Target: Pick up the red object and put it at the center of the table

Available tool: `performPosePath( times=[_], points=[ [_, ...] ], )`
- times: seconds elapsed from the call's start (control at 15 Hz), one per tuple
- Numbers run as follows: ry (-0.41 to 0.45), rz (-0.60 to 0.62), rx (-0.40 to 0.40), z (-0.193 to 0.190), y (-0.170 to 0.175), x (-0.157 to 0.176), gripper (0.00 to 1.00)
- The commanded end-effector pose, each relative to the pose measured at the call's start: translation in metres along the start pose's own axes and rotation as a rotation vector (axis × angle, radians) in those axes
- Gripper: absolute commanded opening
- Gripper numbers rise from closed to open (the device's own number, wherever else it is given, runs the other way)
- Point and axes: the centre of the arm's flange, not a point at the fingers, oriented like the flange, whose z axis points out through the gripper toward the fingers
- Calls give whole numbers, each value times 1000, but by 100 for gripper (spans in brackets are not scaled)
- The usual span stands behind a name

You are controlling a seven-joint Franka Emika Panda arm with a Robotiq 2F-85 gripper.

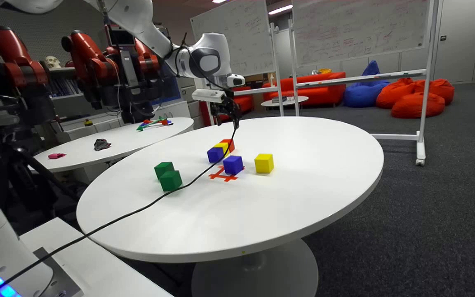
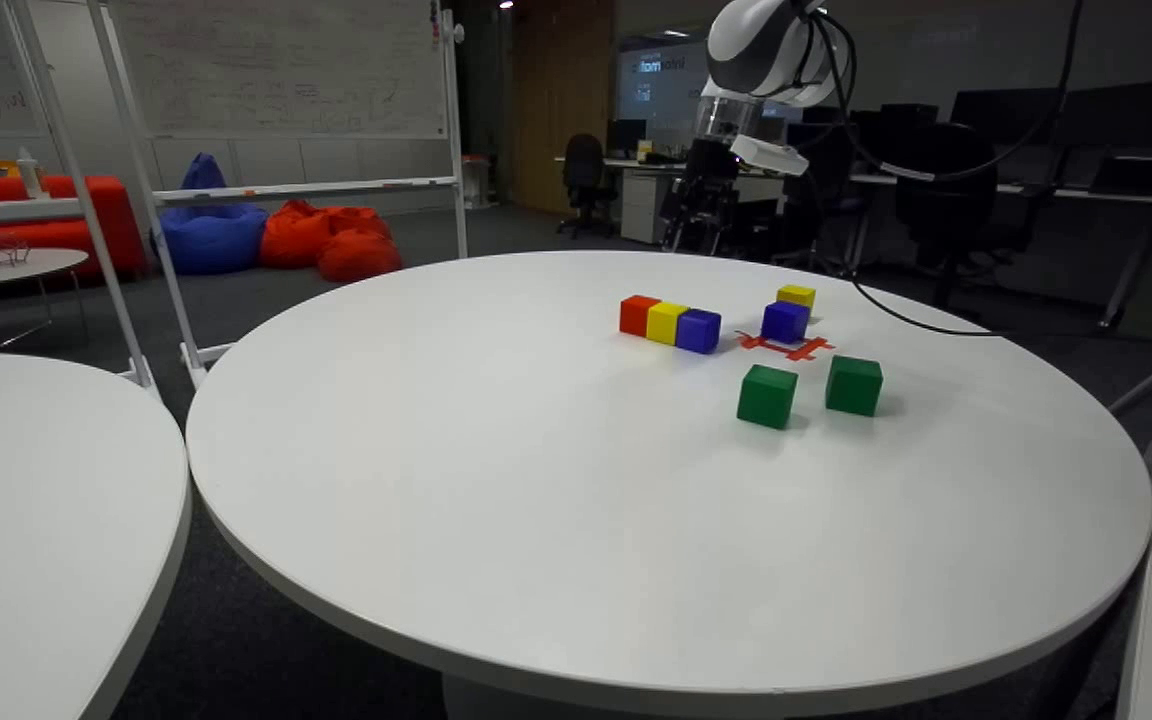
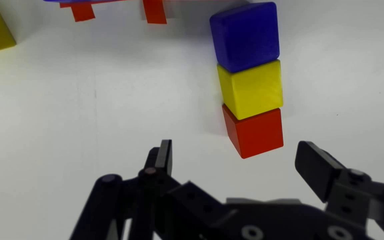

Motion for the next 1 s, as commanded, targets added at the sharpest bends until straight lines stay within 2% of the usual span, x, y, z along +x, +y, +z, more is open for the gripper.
performPosePath(
  times=[0.0,0.27,0.93],
  points=[
    [-13,-40,-47,1,0,3,100],
    [-53,-131,-118,12,-15,5,100],
    [-93,-320,-168,42,-66,1,100]
  ],
)
